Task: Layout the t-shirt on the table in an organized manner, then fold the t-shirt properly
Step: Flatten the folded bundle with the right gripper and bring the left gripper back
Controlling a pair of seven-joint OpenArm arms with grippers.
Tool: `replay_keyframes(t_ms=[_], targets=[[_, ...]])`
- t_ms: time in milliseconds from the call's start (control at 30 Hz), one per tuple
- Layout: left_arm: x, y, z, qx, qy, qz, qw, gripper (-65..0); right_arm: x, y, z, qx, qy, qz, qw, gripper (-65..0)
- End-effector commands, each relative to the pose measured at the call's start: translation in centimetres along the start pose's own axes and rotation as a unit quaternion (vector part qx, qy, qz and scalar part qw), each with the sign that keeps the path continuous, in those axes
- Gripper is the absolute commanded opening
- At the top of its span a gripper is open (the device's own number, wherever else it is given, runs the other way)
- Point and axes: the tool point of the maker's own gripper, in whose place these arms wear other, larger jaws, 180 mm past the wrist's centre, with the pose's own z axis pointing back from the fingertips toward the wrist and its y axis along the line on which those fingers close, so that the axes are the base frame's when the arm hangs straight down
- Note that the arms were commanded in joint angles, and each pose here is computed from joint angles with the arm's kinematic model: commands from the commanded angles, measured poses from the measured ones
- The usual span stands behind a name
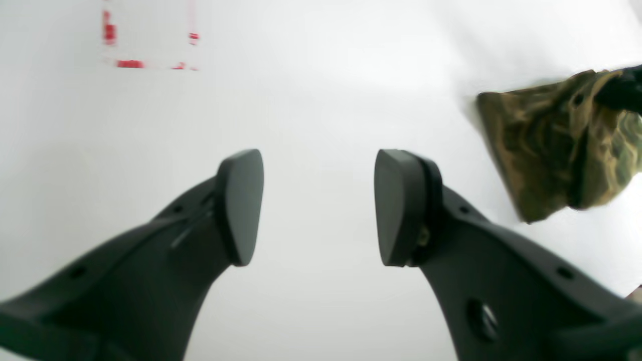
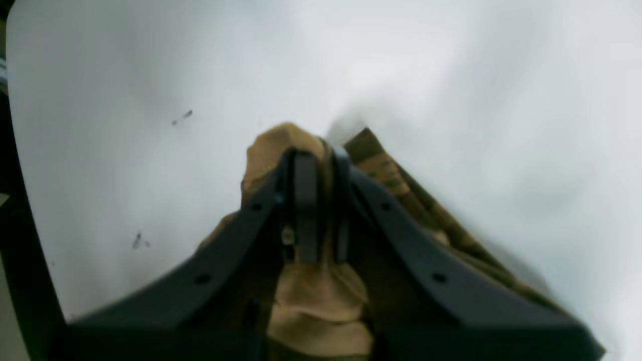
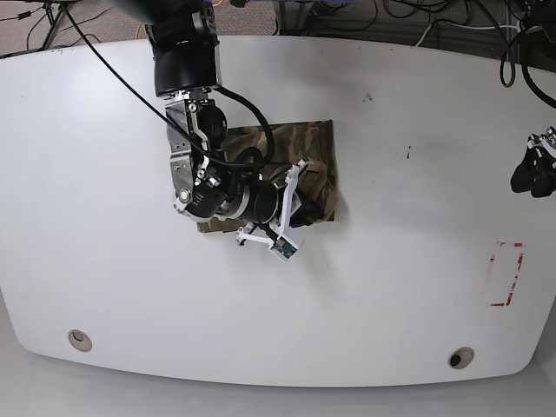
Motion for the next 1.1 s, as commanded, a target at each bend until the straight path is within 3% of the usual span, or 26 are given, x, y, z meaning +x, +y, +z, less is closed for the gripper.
replay_keyframes(t_ms=[0,133,233,533,633,867,1000,1067], targets=[[2.2,-0.8,0.4,-0.008,-0.025,-0.028,0.999,-31.8,2.6,0.2,0.3,0.003,-0.037,0.012,0.9992,-62.3],[2.1,-1.9,0.1,-0.019,-0.023,-0.037,0.999,-31.8,2.8,0.7,-0.3,0.009,-0.038,0.006,0.9992,-61.4],[2.0,-2.6,-0.2,-0.027,-0.019,-0.045,0.998,-31.8,2.4,0.6,-0.7,0.007,-0.029,0.004,0.9995,-54.4],[1.2,-5.4,-1.9,-0.067,0.005,-0.066,0.996,-31.8,2.6,1.2,-1.7,0.001,-0.021,0.007,0.9998,-9.7],[0.7,-6.9,-2.6,-0.089,0.015,-0.077,0.993,-31.8,3.4,1.0,-1.5,-0.005,-0.027,0.013,0.9995,-2.5],[-0.2,-12.1,-4.7,-0.152,0.03,-0.112,0.982,-31.8,4.5,-2.3,2.3,-0.065,-0.05,0.038,0.9959,-7.1],[-0.4,-16.0,-6.7,-0.188,0.031,-0.141,0.972,-31.8,3.3,-5.0,5.1,-0.11,-0.046,0.037,0.9922,-14.4],[-0.6,-17.9,-7.9,-0.198,0.033,-0.145,0.969,-31.8,2.4,-6.2,6.4,-0.129,-0.04,0.034,0.9903,-21.4]])
